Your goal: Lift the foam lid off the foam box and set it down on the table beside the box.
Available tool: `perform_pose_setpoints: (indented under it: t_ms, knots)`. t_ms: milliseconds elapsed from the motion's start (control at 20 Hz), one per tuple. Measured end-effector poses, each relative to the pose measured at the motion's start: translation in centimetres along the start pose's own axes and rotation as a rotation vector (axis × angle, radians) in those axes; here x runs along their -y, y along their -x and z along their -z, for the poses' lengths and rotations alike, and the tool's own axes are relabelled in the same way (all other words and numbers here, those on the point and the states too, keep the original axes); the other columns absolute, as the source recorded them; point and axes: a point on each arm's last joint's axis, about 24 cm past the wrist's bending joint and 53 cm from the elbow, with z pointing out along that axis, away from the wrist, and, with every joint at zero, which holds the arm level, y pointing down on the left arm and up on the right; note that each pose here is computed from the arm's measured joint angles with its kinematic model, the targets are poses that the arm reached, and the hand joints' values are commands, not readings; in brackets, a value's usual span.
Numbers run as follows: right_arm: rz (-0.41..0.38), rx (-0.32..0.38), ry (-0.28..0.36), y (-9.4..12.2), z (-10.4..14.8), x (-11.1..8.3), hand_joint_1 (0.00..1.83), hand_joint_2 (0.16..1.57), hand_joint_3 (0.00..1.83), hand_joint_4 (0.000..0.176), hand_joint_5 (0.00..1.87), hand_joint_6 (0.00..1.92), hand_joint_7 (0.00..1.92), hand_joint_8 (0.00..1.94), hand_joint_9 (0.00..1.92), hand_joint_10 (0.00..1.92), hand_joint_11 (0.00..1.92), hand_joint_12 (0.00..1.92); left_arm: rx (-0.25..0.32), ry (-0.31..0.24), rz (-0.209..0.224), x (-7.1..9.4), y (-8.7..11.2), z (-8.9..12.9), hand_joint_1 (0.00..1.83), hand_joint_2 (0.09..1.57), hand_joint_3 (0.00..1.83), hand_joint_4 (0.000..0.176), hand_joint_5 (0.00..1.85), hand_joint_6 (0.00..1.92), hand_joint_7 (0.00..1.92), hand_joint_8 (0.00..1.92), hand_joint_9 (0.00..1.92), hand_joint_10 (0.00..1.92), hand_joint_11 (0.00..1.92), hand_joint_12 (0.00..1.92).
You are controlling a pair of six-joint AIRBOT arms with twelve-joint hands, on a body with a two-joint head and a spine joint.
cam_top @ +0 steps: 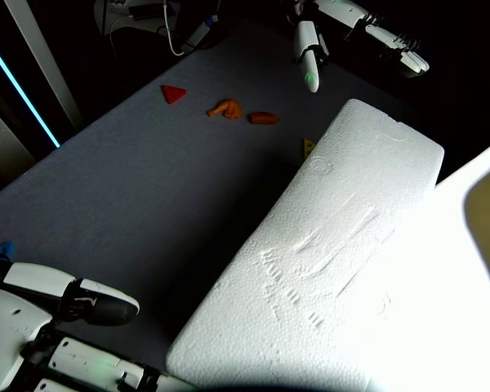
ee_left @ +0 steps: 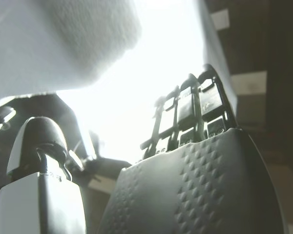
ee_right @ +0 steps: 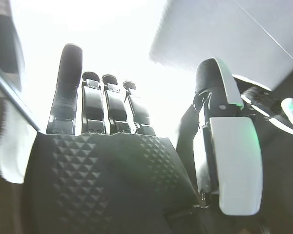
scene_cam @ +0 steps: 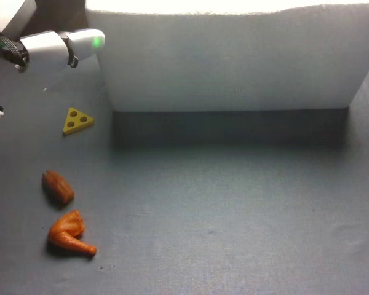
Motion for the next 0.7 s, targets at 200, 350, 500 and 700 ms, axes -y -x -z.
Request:
perform_pose_setpoints:
  t_ms: [200, 350, 500, 700]
  knots:
    - [-0.012, -0.007, -0.030, -0.4, -0.5, 0.9, 0.60, 1.15, 0.00, 0.000, 0.00, 0.00, 0.00, 0.00, 0.00, 0.00, 0.00, 1.92, -0.002, 0.044, 0.015, -1.5, -0.3, -0.4, 0.54, 1.05, 0.00, 0.000, 0.00, 0.00, 0.00, 0.00, 0.00, 0.00, 0.03, 0.01]
    - [-0.018, -0.034, -0.047, -1.6, -1.0, 1.5, 0.58, 1.12, 0.00, 0.000, 0.00, 0.00, 0.00, 0.00, 0.00, 0.00, 0.00, 1.65, -0.001, 0.082, 0.036, -2.7, -0.6, -0.6, 0.54, 1.01, 0.03, 0.000, 0.00, 0.00, 0.00, 0.00, 0.00, 0.00, 0.00, 0.72]
    - [-0.038, -0.050, -0.089, -2.3, -1.3, 2.8, 0.55, 1.13, 0.00, 0.000, 0.00, 0.00, 0.00, 0.00, 0.00, 0.00, 0.00, 0.44, -0.008, 0.109, 0.055, -3.6, -1.0, -0.8, 0.51, 1.02, 0.00, 0.000, 0.00, 0.00, 0.00, 0.00, 0.00, 0.00, 0.00, 0.49]
    - [-0.077, -0.050, -0.119, -2.6, -1.9, 3.8, 0.56, 1.14, 0.00, 0.000, 0.00, 0.00, 0.00, 0.00, 0.00, 0.00, 0.00, 0.00, -0.015, 0.123, 0.081, -4.0, -1.7, -1.0, 0.54, 1.03, 0.00, 0.000, 0.00, 0.00, 0.00, 0.00, 0.00, 0.00, 0.00, 0.45]
